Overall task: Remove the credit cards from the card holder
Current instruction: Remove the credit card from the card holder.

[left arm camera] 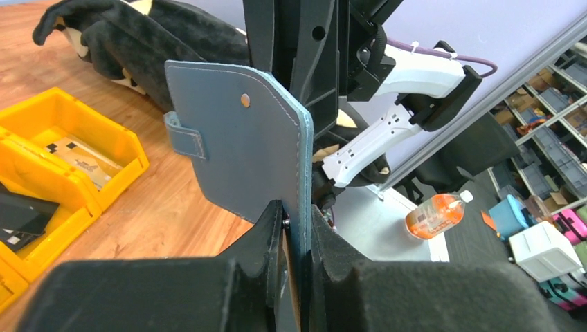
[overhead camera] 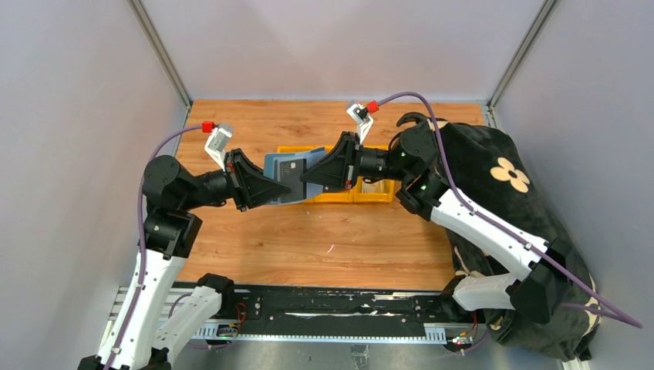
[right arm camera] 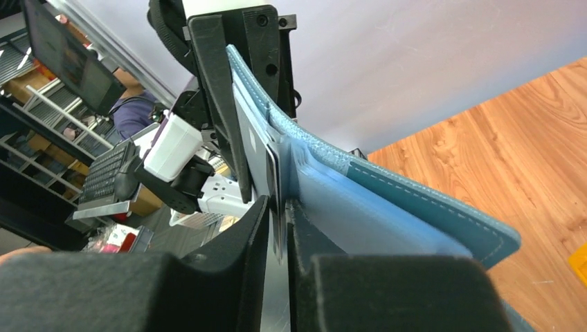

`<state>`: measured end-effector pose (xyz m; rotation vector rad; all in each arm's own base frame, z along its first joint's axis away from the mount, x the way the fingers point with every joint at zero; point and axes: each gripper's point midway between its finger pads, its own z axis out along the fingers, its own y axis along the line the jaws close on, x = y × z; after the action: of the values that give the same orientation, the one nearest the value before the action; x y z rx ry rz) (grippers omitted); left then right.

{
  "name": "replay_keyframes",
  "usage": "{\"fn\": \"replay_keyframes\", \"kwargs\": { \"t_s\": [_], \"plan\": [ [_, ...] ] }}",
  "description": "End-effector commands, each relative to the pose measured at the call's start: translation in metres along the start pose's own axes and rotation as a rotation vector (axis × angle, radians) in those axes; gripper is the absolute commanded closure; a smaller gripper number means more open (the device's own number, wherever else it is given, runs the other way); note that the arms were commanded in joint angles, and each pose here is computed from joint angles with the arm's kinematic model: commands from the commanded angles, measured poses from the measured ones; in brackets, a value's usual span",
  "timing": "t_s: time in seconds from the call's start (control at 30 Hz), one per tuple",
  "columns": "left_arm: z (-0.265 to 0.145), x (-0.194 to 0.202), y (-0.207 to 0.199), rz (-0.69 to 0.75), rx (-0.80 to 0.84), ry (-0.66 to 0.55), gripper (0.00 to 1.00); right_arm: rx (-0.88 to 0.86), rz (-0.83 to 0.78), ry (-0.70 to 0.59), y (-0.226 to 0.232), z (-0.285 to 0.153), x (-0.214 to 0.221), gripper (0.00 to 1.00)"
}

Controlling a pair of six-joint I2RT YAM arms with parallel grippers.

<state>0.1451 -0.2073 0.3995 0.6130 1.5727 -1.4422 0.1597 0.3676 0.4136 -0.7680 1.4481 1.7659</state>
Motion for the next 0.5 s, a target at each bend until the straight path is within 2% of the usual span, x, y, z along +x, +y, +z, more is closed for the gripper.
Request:
{"fn": "replay_keyframes", "kwargs": {
  "t_s": [0.0,0.07,0.2,0.47],
  "plan": [
    [0.0,-0.001,-0.018,0.021,0.088,0.011,0.82,0.073,-0.004,0.011,-0.013,0.01,0.013,0.89],
    [-0.001,0.0,-0.02,0.009,0.095,0.016,0.78,0.058,0.001,0.006,-0.011,0.01,0.014,0.99],
    [-0.002,-0.001,-0.029,0.012,0.135,0.011,0.7,-0.019,0.0,-0.016,0.003,0.006,0.015,1.0],
    [-0.003,-0.008,-0.042,-0.02,0.19,-0.01,0.8,-0.165,-0.03,-0.066,0.031,-0.006,0.015,1.0]
  ]
}}
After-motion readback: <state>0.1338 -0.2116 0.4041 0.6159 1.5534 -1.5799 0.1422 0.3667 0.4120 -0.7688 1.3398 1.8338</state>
